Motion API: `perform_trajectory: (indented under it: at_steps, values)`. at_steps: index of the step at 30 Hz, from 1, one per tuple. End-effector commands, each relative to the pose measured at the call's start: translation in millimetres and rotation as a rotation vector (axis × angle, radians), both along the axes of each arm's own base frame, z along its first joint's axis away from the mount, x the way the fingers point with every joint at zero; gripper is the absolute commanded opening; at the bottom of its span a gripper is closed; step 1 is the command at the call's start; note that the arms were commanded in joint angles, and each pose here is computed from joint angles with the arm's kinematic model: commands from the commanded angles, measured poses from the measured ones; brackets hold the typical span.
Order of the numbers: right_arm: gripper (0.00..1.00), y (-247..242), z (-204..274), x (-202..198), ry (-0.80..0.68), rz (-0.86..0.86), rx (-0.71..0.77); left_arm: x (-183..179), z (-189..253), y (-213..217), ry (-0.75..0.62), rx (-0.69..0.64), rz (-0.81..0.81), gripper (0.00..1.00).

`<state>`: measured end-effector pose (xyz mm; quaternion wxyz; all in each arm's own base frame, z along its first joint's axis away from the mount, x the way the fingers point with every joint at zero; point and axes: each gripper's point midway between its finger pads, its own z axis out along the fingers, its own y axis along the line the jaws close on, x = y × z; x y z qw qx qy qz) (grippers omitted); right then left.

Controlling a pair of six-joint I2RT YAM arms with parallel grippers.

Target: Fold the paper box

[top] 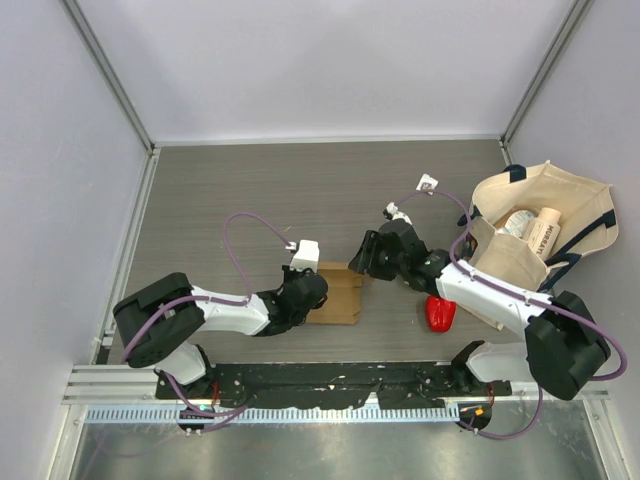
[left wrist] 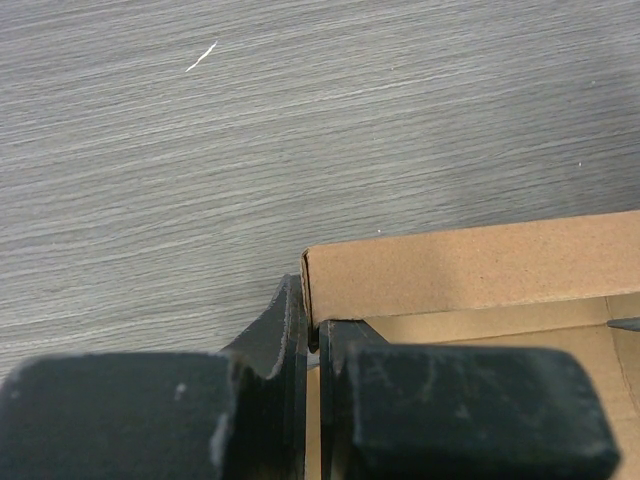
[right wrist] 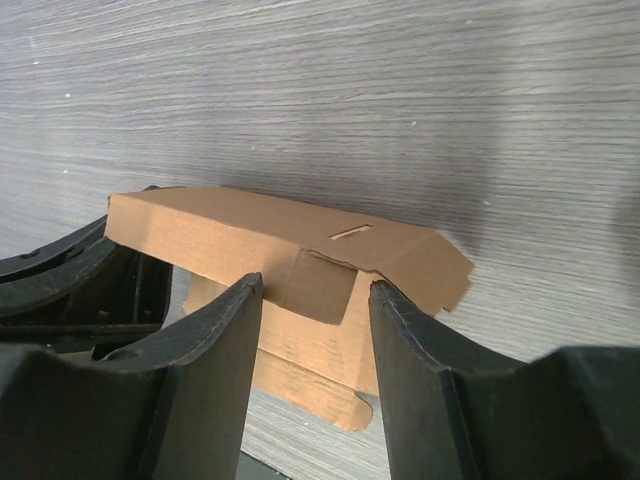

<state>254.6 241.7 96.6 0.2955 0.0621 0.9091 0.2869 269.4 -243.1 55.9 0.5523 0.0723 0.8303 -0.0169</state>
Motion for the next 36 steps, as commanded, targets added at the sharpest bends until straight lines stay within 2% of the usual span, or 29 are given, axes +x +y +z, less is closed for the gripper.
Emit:
perform_trajectory:
  at_steps: [1, 8, 16, 23, 26, 30, 31, 32, 33, 34, 36]
  values:
    - [0.54, -21.3, 24.4, 10.5, -0.088, -0.050, -0.145, 1.7, 4.7, 0.9, -0.006, -0.003, 0.013, 0.00]
    - [0.55, -10.8, 57.2, 12.2, -0.182, -0.013, -0.061, 1.7, 2.1, -1.5, 0.000, -0.007, 0.008, 0.00]
    - [0.49, 12.5, 31.9, 9.7, -0.097, 0.017, 0.012, 0.8, 6.6, 2.5, -0.008, -0.011, 0.016, 0.00]
    - [0.48, 41.7, 36.3, 9.3, -0.093, 0.050, 0.197, 1.1, 5.3, -0.4, -0.002, -0.019, 0.013, 0.00]
    - [0.43, 45.7, 40.3, 15.0, -0.102, 0.016, 0.261, 0.5, 5.5, 0.0, 0.000, -0.022, 0.013, 0.00]
    - [0.30, 41.5, 43.7, 21.9, -0.098, -0.072, 0.358, -0.5, 6.5, 2.5, -0.001, -0.021, 0.017, 0.00]
    - [0.26, 39.8, 41.1, 22.7, -0.098, -0.082, 0.363, -0.7, 6.7, 3.0, -0.001, -0.024, 0.017, 0.00]
    - [0.16, 37.0, 37.0, 24.9, -0.095, -0.100, 0.353, -1.2, 6.8, 4.1, -0.002, -0.028, 0.020, 0.00]
    - [0.12, 35.1, 33.8, 24.2, -0.092, -0.106, 0.346, -1.2, 7.1, 4.4, -0.003, -0.030, 0.022, 0.00]
    - [0.11, 33.1, 31.6, 24.3, -0.090, -0.114, 0.342, -1.4, 7.0, 5.3, -0.004, -0.031, 0.026, 0.00]
    - [0.30, 28.4, 33.6, 28.2, -0.111, -0.121, 0.305, -2.1, 5.6, 7.4, 0.000, -0.035, 0.037, 0.00]
